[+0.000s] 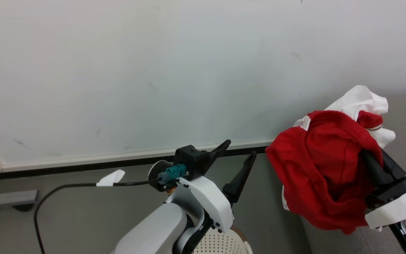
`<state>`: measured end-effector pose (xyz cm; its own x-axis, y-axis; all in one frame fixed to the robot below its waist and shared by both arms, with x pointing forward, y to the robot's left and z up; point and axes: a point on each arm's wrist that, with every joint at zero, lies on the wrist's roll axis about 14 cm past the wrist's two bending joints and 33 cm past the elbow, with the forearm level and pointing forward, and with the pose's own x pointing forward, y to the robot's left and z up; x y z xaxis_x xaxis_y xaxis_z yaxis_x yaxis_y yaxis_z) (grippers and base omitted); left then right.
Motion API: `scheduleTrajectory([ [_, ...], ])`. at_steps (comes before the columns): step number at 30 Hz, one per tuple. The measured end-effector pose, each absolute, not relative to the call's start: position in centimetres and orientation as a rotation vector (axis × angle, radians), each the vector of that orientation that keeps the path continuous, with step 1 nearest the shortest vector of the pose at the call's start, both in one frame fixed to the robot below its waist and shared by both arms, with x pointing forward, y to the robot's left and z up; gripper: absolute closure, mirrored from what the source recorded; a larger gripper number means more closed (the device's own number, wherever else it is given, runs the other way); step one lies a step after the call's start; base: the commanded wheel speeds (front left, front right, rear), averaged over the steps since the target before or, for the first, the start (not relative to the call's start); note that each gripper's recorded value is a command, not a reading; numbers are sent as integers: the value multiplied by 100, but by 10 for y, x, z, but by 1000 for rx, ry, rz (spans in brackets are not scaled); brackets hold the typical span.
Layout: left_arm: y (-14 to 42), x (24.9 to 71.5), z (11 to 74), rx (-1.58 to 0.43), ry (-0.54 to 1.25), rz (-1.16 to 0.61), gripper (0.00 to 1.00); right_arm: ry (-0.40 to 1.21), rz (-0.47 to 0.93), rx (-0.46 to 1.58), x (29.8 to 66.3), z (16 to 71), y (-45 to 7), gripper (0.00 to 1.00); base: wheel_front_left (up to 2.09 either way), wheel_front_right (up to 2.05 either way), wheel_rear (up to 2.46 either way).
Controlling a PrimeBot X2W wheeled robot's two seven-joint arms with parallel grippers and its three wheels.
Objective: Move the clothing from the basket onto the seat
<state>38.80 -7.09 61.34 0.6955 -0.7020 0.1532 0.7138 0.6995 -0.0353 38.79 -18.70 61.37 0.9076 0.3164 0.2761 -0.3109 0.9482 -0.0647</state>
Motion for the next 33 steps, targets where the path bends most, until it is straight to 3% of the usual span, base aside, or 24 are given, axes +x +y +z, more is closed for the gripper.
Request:
scheduleTrajectory([
  [20, -190, 360, 599, -120, -110, -1134, 0, -324, -63, -105, 313, 632, -319, 100, 0, 0, 0],
  [33, -230, 347, 585, -135, -71, -1260, 0, -326, -210, -146, 280, 637, -357, 100, 0, 0, 0],
])
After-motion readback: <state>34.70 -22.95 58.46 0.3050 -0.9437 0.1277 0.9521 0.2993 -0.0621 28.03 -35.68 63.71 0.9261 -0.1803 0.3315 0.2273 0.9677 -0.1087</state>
